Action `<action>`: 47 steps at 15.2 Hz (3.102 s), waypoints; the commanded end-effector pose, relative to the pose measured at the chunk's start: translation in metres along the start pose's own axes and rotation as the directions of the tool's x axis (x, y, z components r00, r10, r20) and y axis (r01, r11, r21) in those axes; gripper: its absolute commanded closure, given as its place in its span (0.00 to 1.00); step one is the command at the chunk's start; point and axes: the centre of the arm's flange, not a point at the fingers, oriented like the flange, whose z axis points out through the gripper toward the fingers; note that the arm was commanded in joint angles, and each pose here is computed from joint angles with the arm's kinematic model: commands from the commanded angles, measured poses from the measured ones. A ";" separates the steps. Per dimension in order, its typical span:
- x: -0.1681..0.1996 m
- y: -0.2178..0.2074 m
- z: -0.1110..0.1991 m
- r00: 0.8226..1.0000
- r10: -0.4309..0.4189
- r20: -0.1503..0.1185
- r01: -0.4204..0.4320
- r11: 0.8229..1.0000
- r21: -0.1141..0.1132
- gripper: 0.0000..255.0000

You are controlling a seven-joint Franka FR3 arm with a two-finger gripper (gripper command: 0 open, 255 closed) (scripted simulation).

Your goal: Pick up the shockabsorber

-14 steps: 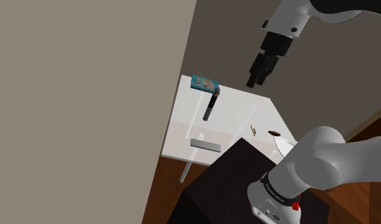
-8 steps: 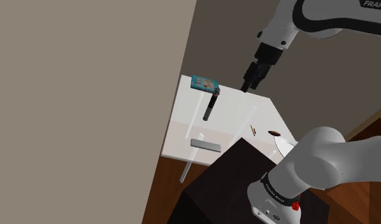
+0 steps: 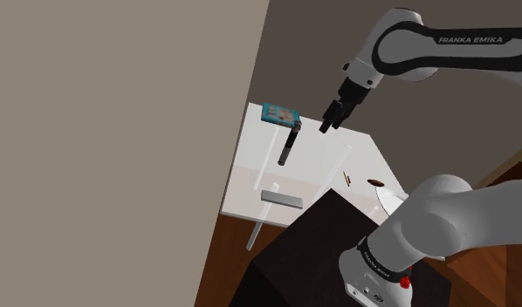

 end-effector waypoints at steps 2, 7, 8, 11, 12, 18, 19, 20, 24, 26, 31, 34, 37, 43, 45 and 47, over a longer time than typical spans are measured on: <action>0.013 0.026 0.024 0.999 0.001 -0.035 -0.001 1.000 -0.003 0.00; 0.033 0.071 0.062 0.996 0.004 -0.089 -0.005 1.000 -0.006 0.00; 0.038 0.080 0.069 0.995 0.005 -0.099 -0.005 1.000 -0.006 0.00; 0.051 0.108 0.091 0.991 0.006 -0.131 -0.007 1.000 -0.007 0.00; 0.056 0.117 0.099 0.990 0.007 -0.142 -0.008 1.000 -0.008 0.00; 0.085 0.172 0.141 0.979 0.010 -0.205 -0.012 1.000 -0.010 0.00; 0.091 0.181 0.147 0.976 0.010 -0.216 -0.013 1.000 -0.011 0.00; 0.096 0.191 0.154 0.974 0.011 -0.226 -0.014 1.000 -0.011 0.00; 0.117 0.228 0.181 0.963 0.013 -0.267 -0.017 1.000 -0.013 0.00; 0.128 0.246 0.193 0.958 0.014 -0.288 -0.018 1.000 -0.013 0.00; 0.157 0.293 0.224 0.941 0.016 -0.339 -0.022 1.000 -0.015 0.00; 0.164 0.304 0.236 0.936 0.016 -0.351 -0.023 1.000 -0.015 0.00; 0.163 0.306 0.252 0.936 0.016 -0.351 -0.023 1.000 -0.015 0.00; 0.162 0.308 0.270 0.936 0.016 -0.351 -0.023 1.000 -0.015 1.00; 0.163 0.308 0.270 0.936 0.016 -0.351 -0.023 1.000 -0.015 1.00; 0.163 0.308 0.270 0.936 0.016 -0.351 -0.023 1.000 -0.015 1.00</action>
